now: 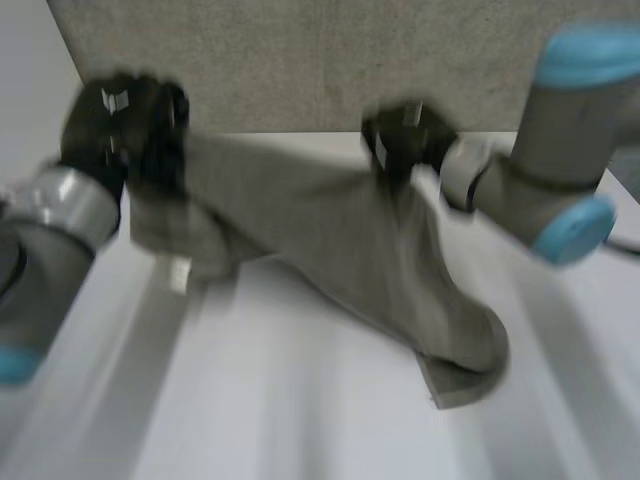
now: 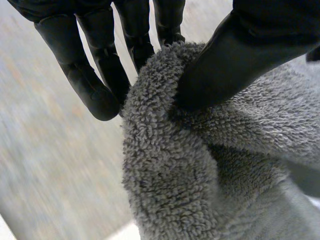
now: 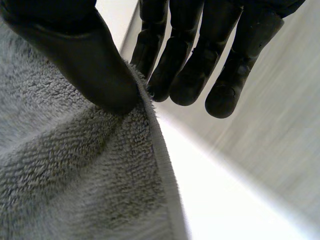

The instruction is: Fold the towel.

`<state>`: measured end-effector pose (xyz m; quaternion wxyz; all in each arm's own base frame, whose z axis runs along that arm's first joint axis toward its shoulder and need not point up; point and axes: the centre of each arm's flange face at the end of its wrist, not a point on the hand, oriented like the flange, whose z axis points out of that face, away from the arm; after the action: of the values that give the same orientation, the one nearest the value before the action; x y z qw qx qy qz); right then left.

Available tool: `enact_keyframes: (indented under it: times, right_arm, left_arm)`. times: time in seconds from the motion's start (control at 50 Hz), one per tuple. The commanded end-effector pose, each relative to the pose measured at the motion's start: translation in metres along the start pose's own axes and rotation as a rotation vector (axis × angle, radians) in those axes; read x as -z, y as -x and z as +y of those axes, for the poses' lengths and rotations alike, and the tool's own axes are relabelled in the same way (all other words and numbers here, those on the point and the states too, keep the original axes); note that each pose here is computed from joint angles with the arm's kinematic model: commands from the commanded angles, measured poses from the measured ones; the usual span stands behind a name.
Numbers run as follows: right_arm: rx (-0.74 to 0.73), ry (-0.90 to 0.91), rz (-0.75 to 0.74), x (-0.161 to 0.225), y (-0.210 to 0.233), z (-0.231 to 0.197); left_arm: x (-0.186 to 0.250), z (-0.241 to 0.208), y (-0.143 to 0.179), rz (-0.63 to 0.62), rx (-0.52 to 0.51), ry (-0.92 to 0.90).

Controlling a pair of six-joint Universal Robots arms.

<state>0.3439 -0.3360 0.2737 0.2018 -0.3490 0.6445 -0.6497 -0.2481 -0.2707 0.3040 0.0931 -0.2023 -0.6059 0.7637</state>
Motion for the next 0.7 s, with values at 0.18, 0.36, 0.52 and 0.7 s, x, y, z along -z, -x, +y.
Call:
enact_keyframes:
  times: [0.18,0.36,0.52,0.7]
  right_arm:
    - [0.248,-0.662,0.176,0.042,-0.028,-0.164]
    - [0.339,-0.352,0.077,0.026,-0.002,-0.070]
    - [0.278,0.030,-0.049,0.031,0.026,0.047]
    - [0.170,0.276,-0.136,0.057,0.048,0.128]
  left_arm:
    - [-0.096,-0.120,0.044,-0.210,0.055,-0.532]
    - [-0.078,-0.023,0.021,-0.131,0.054,-0.196]
    - [-0.023,0.073,-0.012,0.043,-0.025,0.115]
    - [0.042,0.140,-0.036,0.182,-0.249,0.346]
